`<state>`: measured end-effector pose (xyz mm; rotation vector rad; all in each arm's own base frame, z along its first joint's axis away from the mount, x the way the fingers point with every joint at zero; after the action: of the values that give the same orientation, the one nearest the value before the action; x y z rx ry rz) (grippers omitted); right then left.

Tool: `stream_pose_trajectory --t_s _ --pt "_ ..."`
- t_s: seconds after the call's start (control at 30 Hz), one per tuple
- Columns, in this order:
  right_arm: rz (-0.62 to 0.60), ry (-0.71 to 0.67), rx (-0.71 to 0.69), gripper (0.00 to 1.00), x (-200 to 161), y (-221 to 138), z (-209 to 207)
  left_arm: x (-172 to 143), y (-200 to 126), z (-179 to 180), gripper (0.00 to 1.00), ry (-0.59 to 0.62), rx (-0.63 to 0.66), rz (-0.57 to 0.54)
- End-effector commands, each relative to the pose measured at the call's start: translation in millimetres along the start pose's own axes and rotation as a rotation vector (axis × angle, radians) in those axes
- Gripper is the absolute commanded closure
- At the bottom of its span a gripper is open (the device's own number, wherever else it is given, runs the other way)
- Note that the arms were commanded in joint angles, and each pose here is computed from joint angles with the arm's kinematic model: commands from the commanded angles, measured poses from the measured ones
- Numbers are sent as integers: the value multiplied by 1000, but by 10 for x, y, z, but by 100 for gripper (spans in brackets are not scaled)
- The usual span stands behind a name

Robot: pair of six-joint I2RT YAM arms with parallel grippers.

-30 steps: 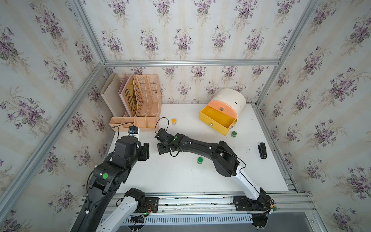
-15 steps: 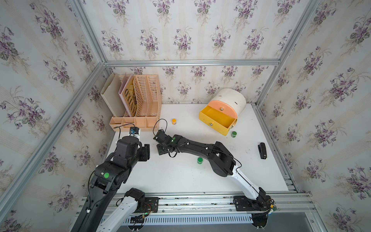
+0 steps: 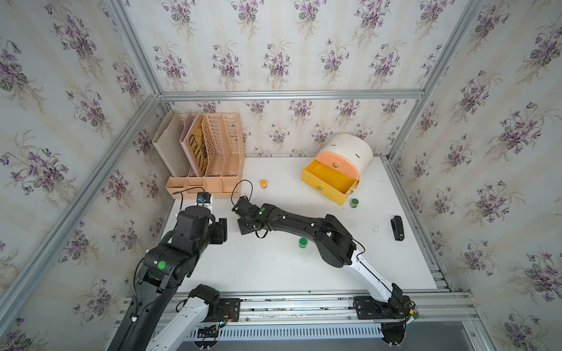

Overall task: Put the paint cans in the drawer according to color
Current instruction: Pick up the paint can at the center of the board.

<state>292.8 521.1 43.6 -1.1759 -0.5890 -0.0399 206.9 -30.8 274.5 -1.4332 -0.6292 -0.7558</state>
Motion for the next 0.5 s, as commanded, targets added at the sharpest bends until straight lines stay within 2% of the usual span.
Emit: stream_pose_trajectory --t_s 0.0,0.13,0.2,0.47 --pt "7 -7 -10 61 -17 8 -16 64 -3 -9 30 2 -5 -25" --pt "1 -15 -9 66 18 -71 -2 73 -1 -14 30 3 -7 -26" --pt "-2 -26 -5 71 44 -138 10 71 4 -33 30 -1 -18 -24" --pt "-45 -80 -35 76 250 -643 -38 78 39 -101 30 -4 -52 -9"
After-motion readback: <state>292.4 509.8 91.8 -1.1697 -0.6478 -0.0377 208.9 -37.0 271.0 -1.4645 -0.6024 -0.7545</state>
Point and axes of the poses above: each gripper's point midway between its finger pads, its own y axis out along the fingers, its own z axis along the line the jaws close on, x = y × z, the point moved 1 cm from there along -y, back along the fingers, and after that the axes turned 5 degrees about y, right-handed, at the moved point
